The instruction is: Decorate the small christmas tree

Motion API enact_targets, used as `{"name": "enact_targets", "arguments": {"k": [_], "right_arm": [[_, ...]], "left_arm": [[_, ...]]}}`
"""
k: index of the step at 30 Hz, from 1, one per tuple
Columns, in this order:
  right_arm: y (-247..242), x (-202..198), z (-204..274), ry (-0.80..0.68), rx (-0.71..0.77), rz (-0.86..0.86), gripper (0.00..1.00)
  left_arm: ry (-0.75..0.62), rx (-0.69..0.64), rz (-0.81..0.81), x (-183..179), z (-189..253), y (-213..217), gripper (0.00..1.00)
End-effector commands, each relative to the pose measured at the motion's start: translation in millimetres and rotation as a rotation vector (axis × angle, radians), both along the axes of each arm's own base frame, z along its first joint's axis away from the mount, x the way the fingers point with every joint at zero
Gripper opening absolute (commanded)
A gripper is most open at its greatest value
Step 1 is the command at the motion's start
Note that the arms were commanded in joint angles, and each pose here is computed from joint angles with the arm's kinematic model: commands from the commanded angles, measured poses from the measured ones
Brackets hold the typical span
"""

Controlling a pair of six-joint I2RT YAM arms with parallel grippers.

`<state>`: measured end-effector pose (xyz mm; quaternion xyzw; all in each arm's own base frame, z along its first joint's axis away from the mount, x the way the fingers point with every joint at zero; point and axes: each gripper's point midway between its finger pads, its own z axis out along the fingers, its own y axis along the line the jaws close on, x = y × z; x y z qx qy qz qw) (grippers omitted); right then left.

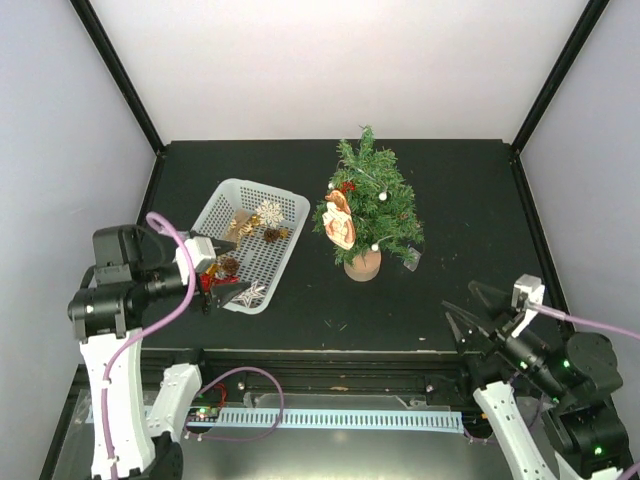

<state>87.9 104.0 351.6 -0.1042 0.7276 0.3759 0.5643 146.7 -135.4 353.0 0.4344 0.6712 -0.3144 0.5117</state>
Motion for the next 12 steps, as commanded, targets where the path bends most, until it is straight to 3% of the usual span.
{"name": "enact_targets", "arguments": {"k": [1,12], "right_arm": [[-5.9,-13.4,-13.0,0.035,0.016,-0.015,1.00],[-15.3,-22.6,-22.1,0.057,-0.005,-0.058,1.00]], "left_arm": [[0.015,-0.039,-0.031,-27.2,0.1,-7.8,0.84],[0.020,-0.046,-0.012,-45.6,-3.3,-10.6,0.85]]}}
